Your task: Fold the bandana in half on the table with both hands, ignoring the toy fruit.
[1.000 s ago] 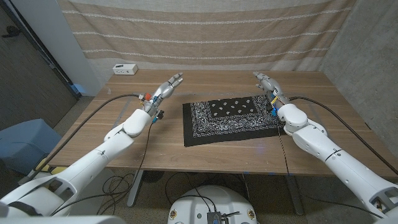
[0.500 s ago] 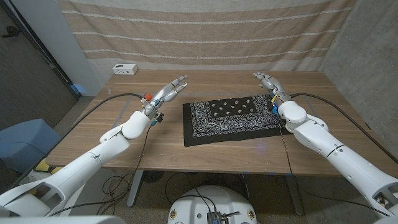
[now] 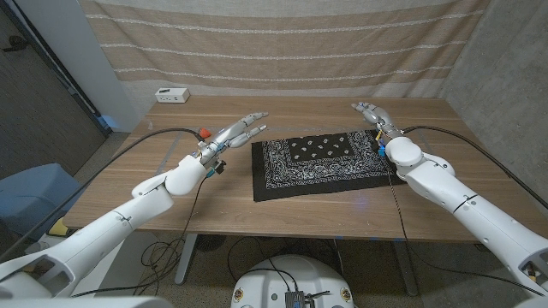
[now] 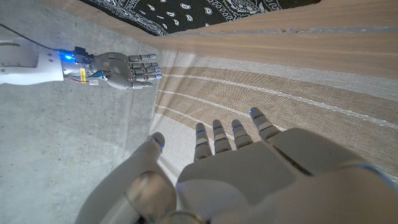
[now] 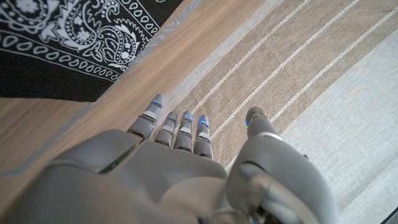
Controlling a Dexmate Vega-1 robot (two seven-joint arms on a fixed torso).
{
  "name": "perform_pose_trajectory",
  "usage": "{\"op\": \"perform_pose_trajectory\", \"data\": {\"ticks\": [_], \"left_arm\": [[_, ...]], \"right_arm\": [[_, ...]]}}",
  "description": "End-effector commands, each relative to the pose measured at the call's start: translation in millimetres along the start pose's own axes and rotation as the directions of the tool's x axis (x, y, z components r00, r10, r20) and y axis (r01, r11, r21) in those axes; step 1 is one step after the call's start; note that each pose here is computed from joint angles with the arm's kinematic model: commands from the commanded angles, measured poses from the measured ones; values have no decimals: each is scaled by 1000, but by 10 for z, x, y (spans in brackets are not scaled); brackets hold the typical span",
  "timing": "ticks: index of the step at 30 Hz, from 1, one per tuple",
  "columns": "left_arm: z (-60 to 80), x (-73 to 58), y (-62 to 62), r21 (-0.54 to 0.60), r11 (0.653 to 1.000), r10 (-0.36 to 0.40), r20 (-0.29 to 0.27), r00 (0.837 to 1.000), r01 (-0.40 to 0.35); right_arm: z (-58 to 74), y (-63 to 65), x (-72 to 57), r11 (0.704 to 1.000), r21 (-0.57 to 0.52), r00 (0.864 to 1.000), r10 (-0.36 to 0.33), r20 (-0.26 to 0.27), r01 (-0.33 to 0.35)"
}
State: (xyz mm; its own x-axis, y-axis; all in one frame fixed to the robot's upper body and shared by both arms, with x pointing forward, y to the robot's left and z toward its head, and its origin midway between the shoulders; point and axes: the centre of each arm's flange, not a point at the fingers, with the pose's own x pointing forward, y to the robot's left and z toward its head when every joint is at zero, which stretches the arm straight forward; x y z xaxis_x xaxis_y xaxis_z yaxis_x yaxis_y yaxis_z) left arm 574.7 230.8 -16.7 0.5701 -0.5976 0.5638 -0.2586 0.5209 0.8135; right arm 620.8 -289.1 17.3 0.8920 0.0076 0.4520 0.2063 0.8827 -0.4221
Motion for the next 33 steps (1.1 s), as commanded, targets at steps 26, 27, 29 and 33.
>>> {"op": "perform_pose_trajectory", "data": {"ticks": [26,27,29,33], "left_arm": [[363,-221,-399,146,975,-177,54,983,168],[368,-228,-406,145,974,-182,53,982,172],[377,-245,-420,143,973,-190,51,981,181],[400,-292,-457,147,970,-205,49,977,196]], "right_arm": [[-204,-119,144,946,-320,969,-133,-209,61],[-212,-117,151,942,-329,967,-139,-216,62],[-225,-114,166,936,-348,963,-144,-230,57],[-263,-101,196,920,-387,950,-176,-257,65]]}}
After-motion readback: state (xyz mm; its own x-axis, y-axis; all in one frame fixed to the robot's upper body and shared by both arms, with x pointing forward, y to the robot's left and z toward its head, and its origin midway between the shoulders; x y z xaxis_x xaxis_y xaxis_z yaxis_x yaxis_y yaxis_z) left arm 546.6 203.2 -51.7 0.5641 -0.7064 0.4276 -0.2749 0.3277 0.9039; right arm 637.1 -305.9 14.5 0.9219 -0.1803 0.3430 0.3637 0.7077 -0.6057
